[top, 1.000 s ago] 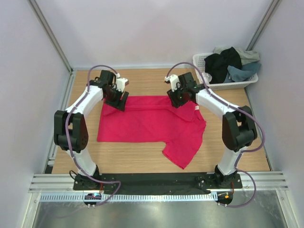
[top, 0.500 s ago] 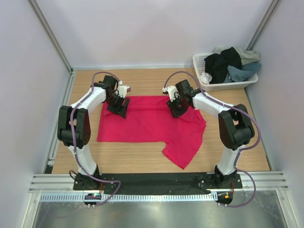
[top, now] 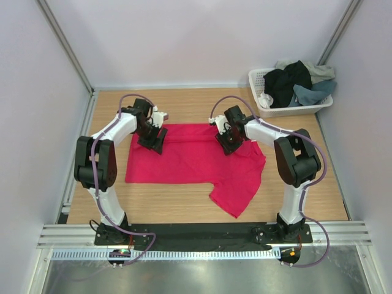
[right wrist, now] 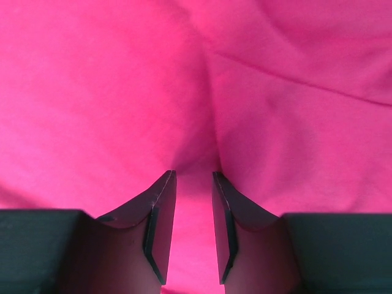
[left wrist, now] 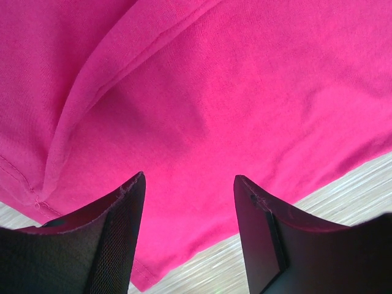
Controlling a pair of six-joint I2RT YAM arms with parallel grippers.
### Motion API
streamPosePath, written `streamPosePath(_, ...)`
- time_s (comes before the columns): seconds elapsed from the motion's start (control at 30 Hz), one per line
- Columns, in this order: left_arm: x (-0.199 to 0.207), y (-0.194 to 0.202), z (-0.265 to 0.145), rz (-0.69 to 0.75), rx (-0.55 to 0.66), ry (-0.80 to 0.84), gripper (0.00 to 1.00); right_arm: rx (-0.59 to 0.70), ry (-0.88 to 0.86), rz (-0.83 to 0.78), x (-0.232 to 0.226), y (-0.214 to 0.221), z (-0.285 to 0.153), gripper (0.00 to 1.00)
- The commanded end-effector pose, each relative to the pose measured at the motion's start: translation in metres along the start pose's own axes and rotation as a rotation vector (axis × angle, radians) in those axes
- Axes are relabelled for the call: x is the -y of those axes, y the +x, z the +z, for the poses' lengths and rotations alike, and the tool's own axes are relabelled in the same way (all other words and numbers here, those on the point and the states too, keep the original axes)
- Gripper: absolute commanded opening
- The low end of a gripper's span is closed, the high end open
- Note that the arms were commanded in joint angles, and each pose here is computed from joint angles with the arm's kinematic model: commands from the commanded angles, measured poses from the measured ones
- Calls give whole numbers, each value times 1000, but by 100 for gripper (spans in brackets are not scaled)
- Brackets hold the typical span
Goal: Fold and stack the t-shirts
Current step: Fold the tshirt
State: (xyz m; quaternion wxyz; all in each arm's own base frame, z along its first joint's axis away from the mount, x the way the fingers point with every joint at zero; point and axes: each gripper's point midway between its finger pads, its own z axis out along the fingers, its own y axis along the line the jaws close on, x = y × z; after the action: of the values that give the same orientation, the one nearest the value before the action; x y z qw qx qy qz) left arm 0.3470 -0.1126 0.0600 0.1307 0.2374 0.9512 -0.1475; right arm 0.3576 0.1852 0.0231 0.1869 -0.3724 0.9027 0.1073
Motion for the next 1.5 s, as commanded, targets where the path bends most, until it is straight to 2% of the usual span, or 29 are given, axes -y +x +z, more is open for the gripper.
streamPosePath(0.0, -1, 2, 1, -16, -8, 2, 61, 75, 89, -18, 24, -30, -15, 36)
streamPosePath(0.3, 0, 2, 6, -34, -8, 11, 59, 87, 144, -16, 41, -35, -13, 34)
streamPosePath(0.93, 2, 8, 9, -50, -12, 16, 58, 122, 64, -4, 29, -51, -4, 32)
streamPosePath(1.1, 2, 7, 9, -58, -11, 15, 58, 107, 43, -13, 23, -47, 0, 25)
streamPosePath(1.47, 2, 9, 9, -64, -15, 16, 58, 84, 58, -8, 25, -40, 7, 28)
